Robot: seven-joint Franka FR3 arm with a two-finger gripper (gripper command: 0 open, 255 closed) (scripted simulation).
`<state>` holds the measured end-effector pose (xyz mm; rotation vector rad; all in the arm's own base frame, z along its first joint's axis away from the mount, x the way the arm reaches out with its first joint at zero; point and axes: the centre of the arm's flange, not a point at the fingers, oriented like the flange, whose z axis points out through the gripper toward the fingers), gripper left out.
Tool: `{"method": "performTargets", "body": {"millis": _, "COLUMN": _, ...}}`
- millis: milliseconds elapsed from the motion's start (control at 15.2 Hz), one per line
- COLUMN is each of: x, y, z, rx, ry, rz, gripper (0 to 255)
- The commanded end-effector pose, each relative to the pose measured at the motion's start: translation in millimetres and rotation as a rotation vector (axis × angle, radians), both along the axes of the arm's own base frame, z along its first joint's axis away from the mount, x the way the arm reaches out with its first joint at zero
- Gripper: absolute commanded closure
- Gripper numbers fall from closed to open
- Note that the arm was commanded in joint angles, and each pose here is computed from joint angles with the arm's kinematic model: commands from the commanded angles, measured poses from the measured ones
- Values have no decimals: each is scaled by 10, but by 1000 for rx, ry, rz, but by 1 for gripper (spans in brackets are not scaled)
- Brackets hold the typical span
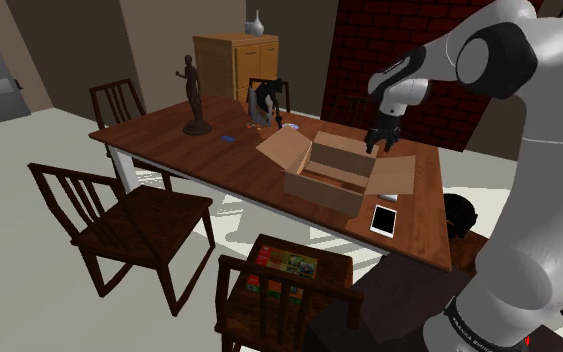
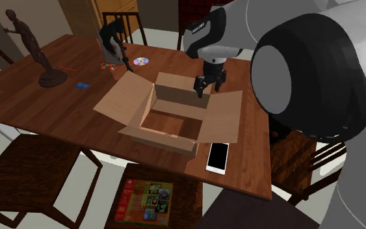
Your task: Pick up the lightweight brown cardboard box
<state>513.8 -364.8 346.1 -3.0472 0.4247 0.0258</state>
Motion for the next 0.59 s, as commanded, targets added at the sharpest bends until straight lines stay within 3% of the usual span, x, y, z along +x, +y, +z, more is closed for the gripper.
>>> {"method": "performTargets", "body": {"millis": 0, "x": 112, "y": -205, "z": -121, "rx": 4, "ry": -5, "rz": -16, "gripper": 0}}
{"method": "performTargets", "body": {"millis": 330, "x": 331, "y": -701, "z": -419, "rx": 13, "ry": -16, "rz": -53, "gripper": 0}}
{"method": "performTargets", "body": {"millis": 528, "x": 331, "y": -701, "z": -578, "rx": 13, "ry": -16, "rz": -53, "gripper": 0}}
